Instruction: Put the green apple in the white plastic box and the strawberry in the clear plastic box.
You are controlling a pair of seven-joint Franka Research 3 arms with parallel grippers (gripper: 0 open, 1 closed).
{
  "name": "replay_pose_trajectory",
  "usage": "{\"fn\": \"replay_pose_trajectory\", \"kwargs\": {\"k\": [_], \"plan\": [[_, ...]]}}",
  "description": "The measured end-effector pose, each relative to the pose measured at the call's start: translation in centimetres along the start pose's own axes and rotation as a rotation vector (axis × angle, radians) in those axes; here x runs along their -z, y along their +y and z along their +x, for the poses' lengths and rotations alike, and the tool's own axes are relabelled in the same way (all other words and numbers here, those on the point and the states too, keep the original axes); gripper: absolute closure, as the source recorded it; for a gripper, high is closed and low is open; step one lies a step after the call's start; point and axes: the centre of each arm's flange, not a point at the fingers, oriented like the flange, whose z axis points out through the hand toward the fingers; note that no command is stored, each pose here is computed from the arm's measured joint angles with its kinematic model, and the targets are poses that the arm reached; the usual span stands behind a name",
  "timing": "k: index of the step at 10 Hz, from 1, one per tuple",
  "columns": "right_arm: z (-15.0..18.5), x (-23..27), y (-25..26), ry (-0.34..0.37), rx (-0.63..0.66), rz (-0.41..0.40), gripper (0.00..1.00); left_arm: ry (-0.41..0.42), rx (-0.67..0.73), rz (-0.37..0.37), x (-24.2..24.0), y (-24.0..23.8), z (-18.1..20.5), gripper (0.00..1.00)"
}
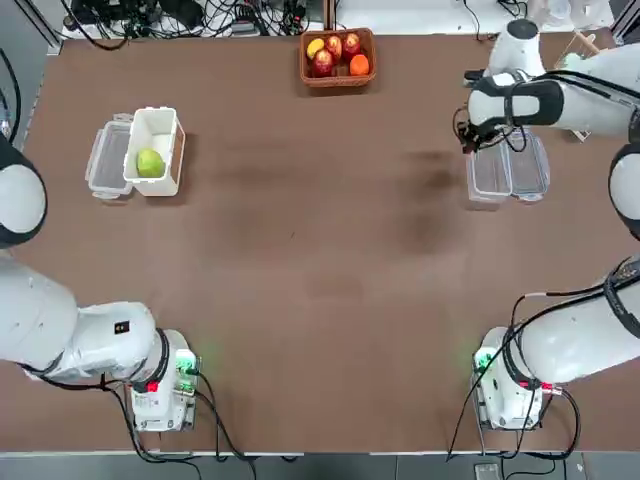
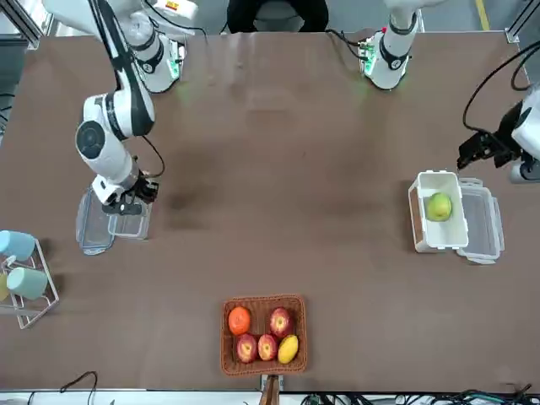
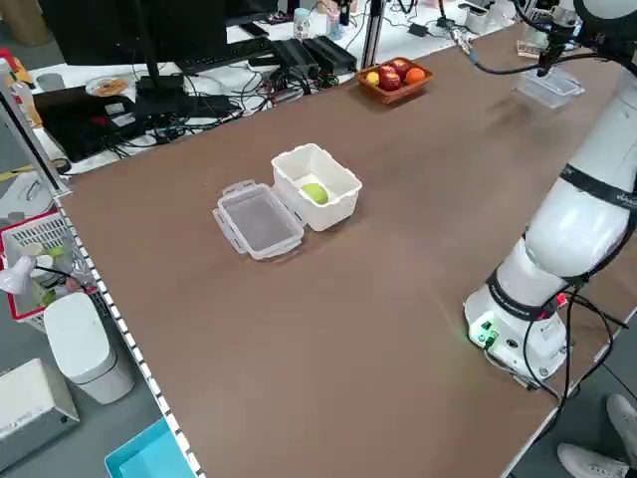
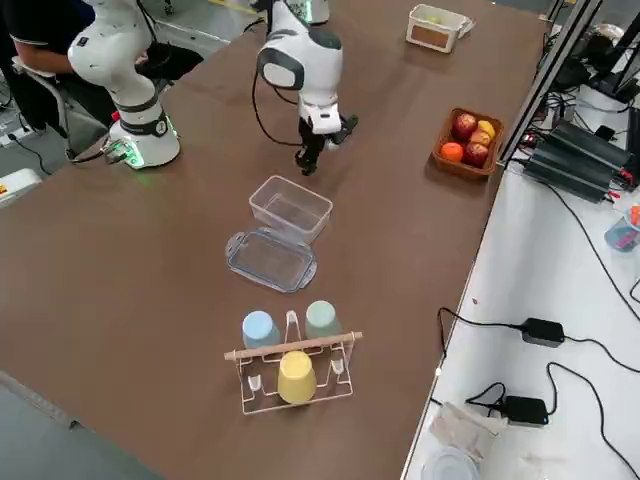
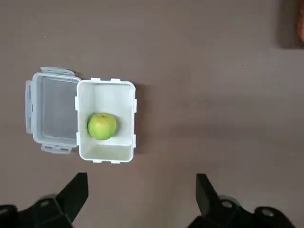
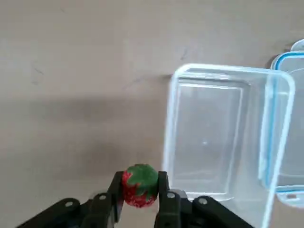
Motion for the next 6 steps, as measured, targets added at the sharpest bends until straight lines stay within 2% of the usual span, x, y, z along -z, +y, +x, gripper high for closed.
{"fn": "replay_pose_trajectory", "kwargs": {"k": [3, 6], "plan": [[-0.7, -1.2, 3.6, -0.001, 0.057, 0.005, 0.67, 0.01, -0.013, 0.0, 1.3, 0.7, -0.3, 0.0], [-0.5, -1.3, 5.6, 0.065, 0.077, 0.005, 0.67, 0.017, -0.013, -0.001, 1.7, 0.6, -0.3, 0.0]]}}
